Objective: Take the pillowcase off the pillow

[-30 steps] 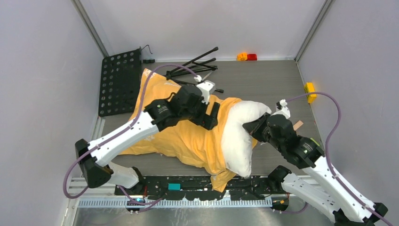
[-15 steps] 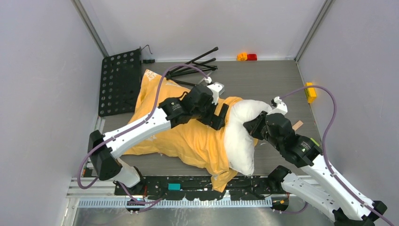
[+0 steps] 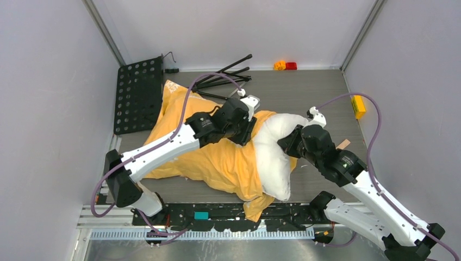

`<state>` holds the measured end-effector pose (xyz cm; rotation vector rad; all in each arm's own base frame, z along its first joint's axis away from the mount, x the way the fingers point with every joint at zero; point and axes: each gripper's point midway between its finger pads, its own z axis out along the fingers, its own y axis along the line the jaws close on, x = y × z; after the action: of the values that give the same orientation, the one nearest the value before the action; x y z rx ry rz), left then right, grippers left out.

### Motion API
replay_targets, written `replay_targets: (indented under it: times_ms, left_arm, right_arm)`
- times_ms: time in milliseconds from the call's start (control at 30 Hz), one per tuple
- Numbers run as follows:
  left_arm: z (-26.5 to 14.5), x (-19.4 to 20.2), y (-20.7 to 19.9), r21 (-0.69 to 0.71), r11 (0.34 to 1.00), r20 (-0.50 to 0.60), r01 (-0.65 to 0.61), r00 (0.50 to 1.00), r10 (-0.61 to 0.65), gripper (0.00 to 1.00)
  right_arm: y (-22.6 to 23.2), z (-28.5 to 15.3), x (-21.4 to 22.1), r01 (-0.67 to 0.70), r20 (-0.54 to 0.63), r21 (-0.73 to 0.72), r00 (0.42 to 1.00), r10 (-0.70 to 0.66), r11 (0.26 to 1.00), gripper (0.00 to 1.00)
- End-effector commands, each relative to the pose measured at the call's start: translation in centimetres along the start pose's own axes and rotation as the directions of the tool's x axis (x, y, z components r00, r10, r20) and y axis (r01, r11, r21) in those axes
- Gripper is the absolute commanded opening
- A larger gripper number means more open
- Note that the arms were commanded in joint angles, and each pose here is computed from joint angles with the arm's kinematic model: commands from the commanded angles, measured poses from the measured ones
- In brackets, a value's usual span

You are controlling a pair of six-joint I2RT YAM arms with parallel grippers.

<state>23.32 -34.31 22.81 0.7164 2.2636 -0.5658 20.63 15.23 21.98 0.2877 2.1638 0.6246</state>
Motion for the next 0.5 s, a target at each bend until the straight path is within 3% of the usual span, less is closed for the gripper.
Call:
replay_targets:
  times_ms: [0, 167, 300, 400, 467]
  left_arm:
    - [-1.4, 2.8, 8.4, -0.332, 0.943, -0.077, 0.000, 0.997, -0.027, 0.30]
    - [-4.4, 6.5, 16.8, -0.476, 0.858, -0.008, 0.190, 0.975, -0.221, 0.16]
    - [-6.4, 8.7, 21.1, -0.546, 0.763, 0.119, 0.346, 0.933, -0.338, 0.09]
    - [-7.4, 9.1, 22.6, -0.569, 0.708, 0.181, 0.418, 0.904, -0.388, 0.10]
    - [-7.6, 8.9, 22.6, -0.559, 0.710, 0.182, 0.428, 0.899, -0.399, 0.10]
  right_arm:
    - [0.8, -2.1, -5.3, -0.042, 0.172, 0.041, 0.984, 0.035, 0.998, 0.00]
    - [-4.8, -6.1, -9.6, -0.016, 0.340, 0.344, 0.934, -0.108, 0.939, 0.00]
    - [-9.5, -11.4, -13.7, -0.114, 0.513, 0.570, 0.823, -0.244, 0.813, 0.00]
    - [-10.0, -12.6, -14.3, -0.150, 0.577, 0.543, 0.781, -0.238, 0.826, 0.00]
    - [-8.5, -11.3, -13.8, -0.112, 0.569, 0.463, 0.798, -0.198, 0.879, 0.00]
